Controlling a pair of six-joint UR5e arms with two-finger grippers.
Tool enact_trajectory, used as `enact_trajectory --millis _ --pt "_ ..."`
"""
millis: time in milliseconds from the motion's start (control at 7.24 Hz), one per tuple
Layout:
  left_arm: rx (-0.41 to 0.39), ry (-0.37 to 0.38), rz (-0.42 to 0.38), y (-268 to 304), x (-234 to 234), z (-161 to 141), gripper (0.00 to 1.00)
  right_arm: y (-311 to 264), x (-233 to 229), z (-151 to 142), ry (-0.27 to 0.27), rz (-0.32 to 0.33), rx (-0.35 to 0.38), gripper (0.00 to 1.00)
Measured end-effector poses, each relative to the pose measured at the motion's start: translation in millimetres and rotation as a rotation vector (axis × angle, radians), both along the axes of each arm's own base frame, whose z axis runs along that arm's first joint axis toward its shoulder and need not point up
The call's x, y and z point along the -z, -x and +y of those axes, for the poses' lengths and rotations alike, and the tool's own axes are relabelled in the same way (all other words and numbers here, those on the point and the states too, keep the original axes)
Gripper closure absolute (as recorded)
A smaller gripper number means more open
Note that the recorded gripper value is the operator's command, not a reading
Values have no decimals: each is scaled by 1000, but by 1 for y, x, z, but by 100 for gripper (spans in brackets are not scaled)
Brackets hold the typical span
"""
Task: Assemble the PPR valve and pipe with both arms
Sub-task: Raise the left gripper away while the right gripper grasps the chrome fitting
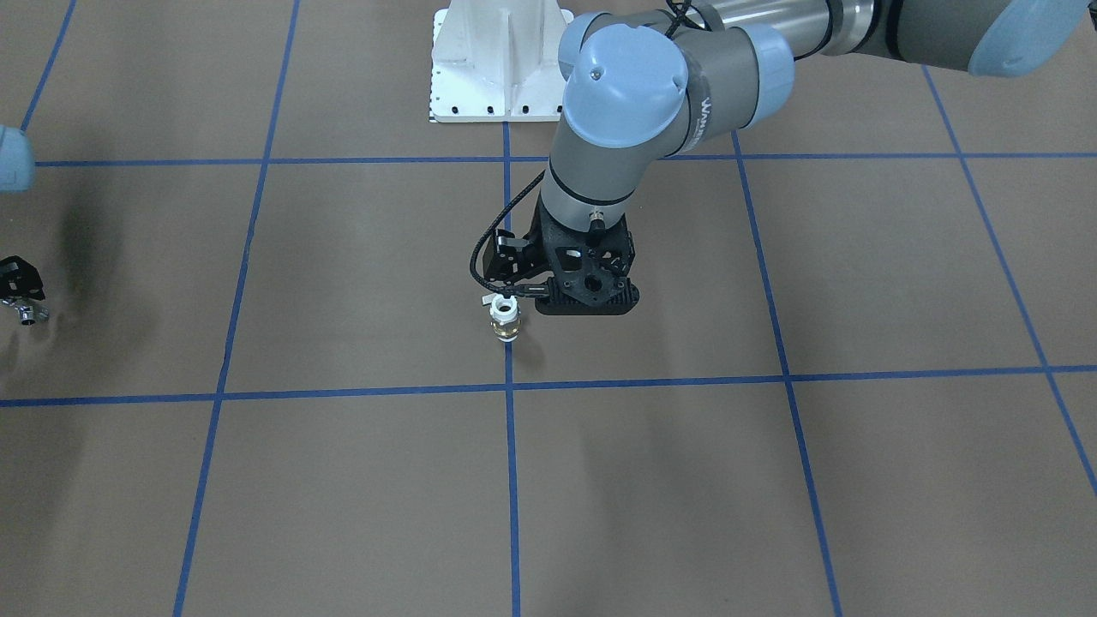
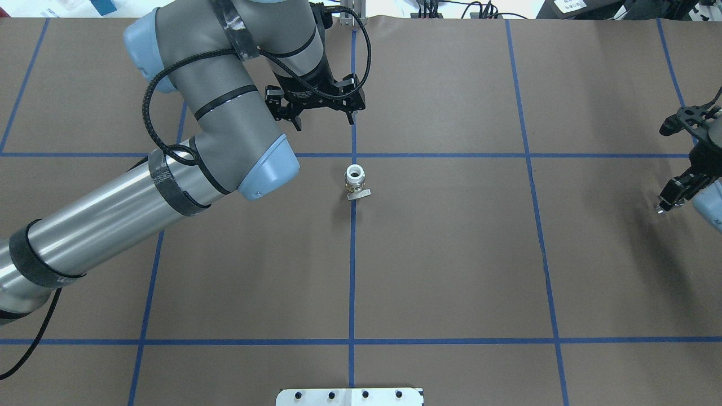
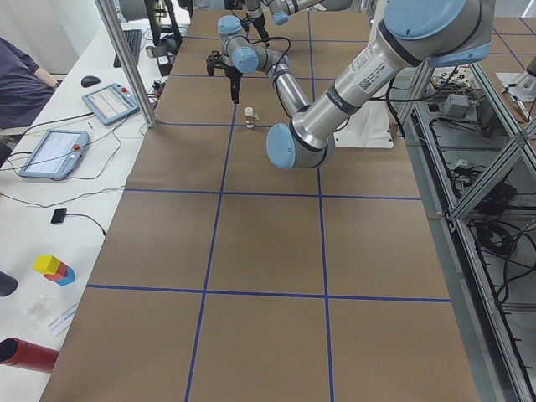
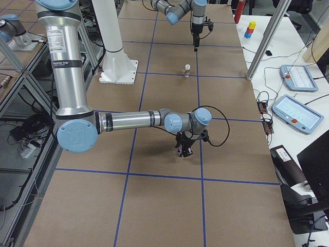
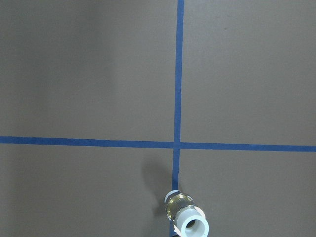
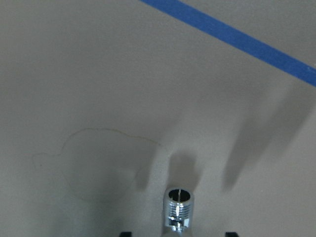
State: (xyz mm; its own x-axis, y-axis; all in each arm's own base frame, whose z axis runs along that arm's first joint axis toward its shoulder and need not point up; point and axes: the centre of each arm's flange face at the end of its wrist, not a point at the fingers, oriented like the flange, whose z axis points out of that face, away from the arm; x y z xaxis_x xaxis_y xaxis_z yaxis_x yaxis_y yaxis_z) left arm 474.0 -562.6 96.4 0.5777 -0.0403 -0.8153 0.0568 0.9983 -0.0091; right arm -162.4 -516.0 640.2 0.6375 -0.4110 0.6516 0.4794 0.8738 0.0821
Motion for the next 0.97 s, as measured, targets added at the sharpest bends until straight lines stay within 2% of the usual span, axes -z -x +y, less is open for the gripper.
enact_trajectory --millis 138,276,414,552,691,967 --pt "0 0 0 0 0 0 0 1 0 0 1 1 1 43" --pt "0 1 0 0 0 0 0 3 -1 1 2 4 4 53" --pt "-1 1 0 0 0 0 0 3 -1 1 2 5 5 69" --pt "-1 1 0 0 0 0 0 4 0 0 0 7 6 92" --pt "0 2 -1 0 0 0 0 5 1 -1 -7 12 7 100" --pt "4 6 1 0 1 0 0 4 4 -5 -28 33 7 100"
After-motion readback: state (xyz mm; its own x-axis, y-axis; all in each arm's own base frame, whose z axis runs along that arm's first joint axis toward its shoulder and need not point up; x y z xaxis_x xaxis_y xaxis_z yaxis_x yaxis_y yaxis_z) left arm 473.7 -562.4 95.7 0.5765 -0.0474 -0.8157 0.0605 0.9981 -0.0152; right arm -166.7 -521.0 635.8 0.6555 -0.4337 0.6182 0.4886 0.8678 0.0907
